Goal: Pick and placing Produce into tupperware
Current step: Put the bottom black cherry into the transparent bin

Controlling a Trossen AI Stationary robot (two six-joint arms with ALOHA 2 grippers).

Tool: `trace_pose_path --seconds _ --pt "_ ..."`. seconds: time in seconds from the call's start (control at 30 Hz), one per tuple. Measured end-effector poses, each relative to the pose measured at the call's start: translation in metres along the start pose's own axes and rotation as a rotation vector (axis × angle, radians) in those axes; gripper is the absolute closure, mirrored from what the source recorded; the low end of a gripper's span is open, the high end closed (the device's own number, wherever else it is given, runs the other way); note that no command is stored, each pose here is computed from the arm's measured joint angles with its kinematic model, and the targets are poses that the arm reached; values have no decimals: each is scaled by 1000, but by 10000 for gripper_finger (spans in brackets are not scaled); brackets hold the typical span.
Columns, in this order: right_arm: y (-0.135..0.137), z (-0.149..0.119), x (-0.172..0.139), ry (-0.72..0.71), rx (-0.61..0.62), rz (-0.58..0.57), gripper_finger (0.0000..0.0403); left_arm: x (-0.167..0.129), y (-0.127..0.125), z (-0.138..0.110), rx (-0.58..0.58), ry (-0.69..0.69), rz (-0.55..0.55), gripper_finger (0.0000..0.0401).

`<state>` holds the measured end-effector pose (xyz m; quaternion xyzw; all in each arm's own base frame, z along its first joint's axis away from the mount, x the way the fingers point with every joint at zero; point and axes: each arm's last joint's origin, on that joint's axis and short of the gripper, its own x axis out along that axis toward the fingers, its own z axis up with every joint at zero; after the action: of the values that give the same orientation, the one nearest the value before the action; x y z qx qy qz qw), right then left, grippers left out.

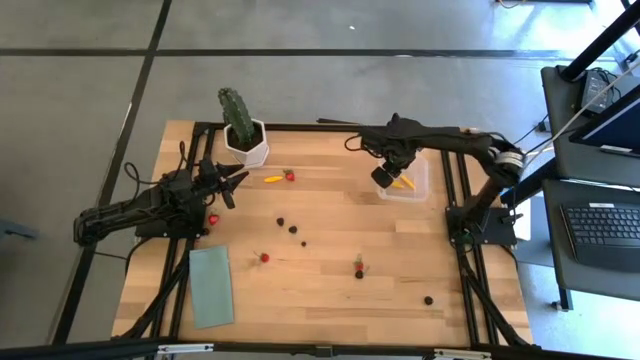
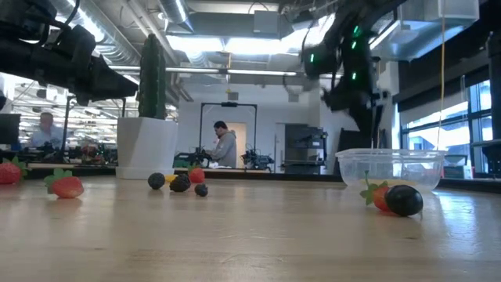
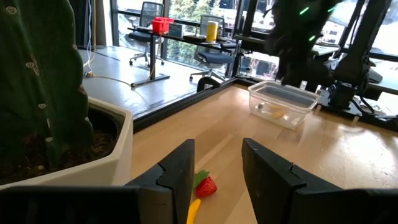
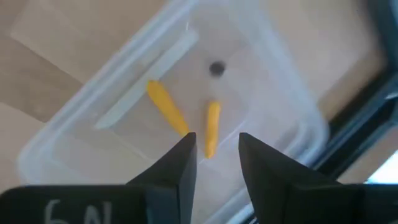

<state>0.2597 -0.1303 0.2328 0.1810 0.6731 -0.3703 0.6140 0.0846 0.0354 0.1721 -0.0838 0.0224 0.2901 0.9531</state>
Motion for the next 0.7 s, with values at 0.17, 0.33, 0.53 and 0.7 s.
trace_pose_path --seconds 0.17,0.33,0.53,0.7 --pt "0 -41 -49 -137 75 30 274 0 0 0 0 0 0 275" --pt "-2 -102 -92 -221 171 130 274 0 0 0 -2 0 0 275" --pt "-2 -161 -119 -268 230 299 231 0 0 0 -3 0 0 275" --pt "7 -189 -127 -278 216 381 151 0 0 0 -4 0 0 275"
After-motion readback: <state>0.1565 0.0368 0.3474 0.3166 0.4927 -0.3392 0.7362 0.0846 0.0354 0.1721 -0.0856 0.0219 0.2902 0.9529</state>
